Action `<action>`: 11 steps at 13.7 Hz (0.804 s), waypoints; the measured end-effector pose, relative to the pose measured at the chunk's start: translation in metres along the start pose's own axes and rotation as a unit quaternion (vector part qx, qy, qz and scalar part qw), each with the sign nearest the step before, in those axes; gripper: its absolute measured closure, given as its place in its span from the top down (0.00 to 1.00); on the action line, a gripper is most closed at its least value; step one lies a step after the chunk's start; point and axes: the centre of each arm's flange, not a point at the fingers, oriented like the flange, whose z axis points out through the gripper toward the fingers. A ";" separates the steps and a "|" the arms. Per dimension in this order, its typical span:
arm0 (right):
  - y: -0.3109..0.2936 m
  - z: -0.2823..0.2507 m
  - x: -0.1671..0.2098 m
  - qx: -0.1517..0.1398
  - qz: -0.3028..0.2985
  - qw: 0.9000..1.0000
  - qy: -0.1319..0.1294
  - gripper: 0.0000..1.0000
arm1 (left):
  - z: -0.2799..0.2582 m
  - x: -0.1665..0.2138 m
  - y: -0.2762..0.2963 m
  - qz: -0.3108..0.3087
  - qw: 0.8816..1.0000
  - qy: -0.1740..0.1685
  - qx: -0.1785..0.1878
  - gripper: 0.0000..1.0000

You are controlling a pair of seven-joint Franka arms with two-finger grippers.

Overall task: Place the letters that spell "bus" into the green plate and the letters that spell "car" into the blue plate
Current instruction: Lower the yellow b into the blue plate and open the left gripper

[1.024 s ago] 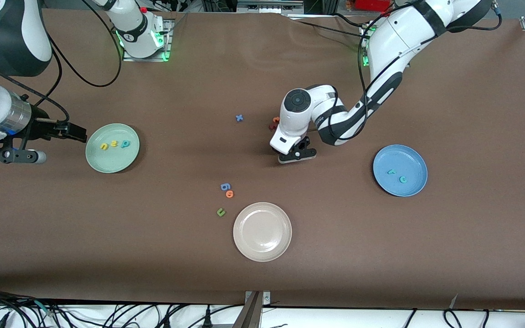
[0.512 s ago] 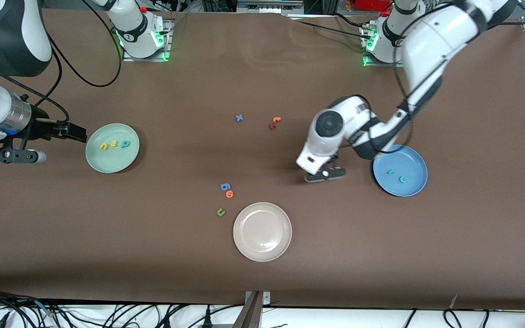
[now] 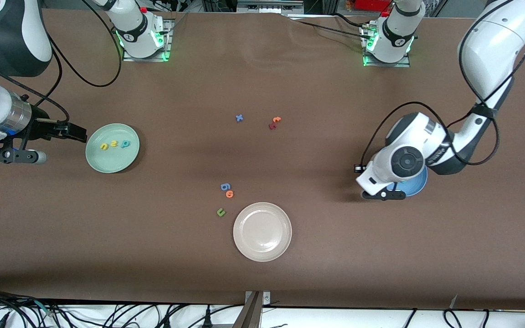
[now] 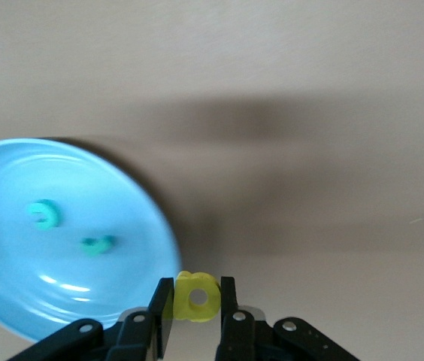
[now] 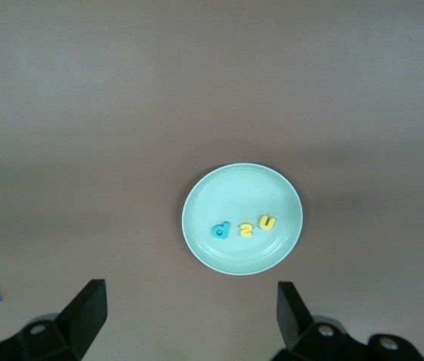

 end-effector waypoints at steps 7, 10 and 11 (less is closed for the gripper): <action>0.000 0.000 0.000 0.000 0.000 1.000 0.000 1.00 | 0.017 0.008 -0.086 0.085 0.996 -0.025 -0.007 0.52; 0.000 0.000 0.000 0.000 0.000 1.000 0.000 1.00 | 0.000 0.006 -0.104 0.071 0.996 -0.053 0.002 0.83; 0.000 0.000 0.000 0.000 0.000 1.000 0.000 1.00 | -0.014 0.005 -0.111 0.065 0.996 -0.065 0.005 0.94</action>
